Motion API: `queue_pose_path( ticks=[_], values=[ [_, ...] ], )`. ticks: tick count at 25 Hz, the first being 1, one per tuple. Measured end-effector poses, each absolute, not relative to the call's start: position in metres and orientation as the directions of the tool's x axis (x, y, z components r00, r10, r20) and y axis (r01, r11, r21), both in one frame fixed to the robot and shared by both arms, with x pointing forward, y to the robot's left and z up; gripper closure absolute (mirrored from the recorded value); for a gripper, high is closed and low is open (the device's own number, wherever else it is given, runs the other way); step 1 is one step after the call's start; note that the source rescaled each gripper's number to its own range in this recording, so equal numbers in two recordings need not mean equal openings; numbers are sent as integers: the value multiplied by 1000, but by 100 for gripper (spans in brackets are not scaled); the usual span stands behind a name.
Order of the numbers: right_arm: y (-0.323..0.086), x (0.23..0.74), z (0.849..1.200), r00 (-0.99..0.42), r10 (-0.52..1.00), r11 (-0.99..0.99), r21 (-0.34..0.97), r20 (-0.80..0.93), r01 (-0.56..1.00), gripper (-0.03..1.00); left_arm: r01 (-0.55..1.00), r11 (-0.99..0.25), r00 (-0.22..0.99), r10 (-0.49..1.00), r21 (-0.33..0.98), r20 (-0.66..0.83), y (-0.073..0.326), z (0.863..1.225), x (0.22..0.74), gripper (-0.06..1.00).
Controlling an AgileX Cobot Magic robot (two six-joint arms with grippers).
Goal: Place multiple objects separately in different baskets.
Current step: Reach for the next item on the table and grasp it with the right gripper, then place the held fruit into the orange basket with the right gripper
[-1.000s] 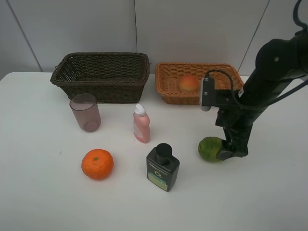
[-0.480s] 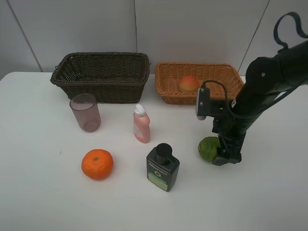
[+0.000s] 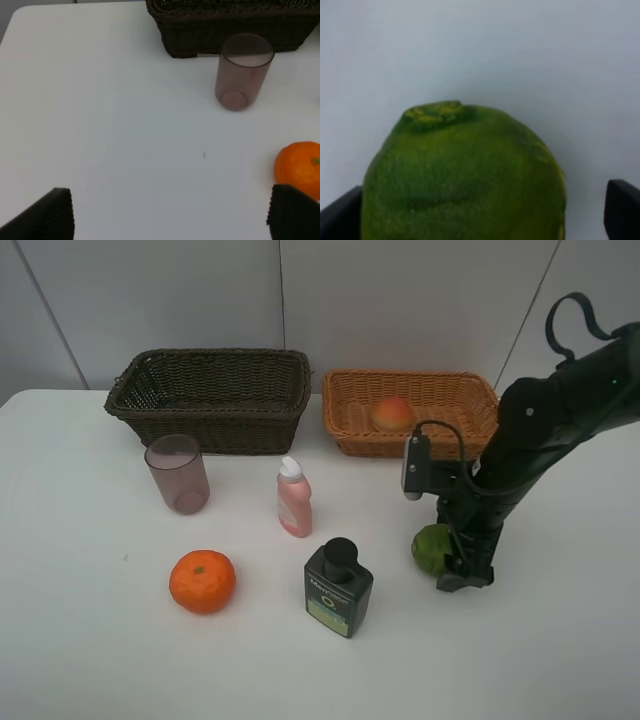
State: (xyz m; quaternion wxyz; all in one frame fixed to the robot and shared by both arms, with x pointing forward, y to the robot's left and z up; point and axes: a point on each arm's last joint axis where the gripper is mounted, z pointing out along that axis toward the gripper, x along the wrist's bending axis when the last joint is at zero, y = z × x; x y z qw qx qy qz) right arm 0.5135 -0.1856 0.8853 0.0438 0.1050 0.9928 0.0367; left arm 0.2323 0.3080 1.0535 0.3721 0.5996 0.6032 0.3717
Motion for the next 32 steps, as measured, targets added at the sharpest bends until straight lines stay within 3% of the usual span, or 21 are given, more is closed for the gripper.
queue_pose_path(
  ticks=[2,3,5,6,7,25,32],
  values=[
    [-186,514,885,-974,211,976,81,-79,204,3,447,5,-4,1000,895,-3,308,1053,232,-6],
    [-186,514,885,-974,211,975,81,-79,204,11,447,5,-4,1000,895,-3,308,1053,232,-6],
    [-186,514,884,-974,211,976,80,-78,205,33,447,5,-4,1000,895,-3,308,1053,232,-6],
    [-186,513,884,-975,211,976,79,-76,205,51,447,5,-4,1000,895,-3,308,1053,232,-6],
    [-186,514,884,-975,210,976,79,-77,204,56,447,5,-4,1000,895,-3,308,1053,232,-6],
    [-186,513,889,-972,217,974,88,-85,210,56,447,5,-4,1000,895,-3,308,1053,232,-6],
    [-179,516,929,-903,426,895,176,-58,411,56,447,5,-4,1000,895,-3,308,1053,232,-6]
  ],
)
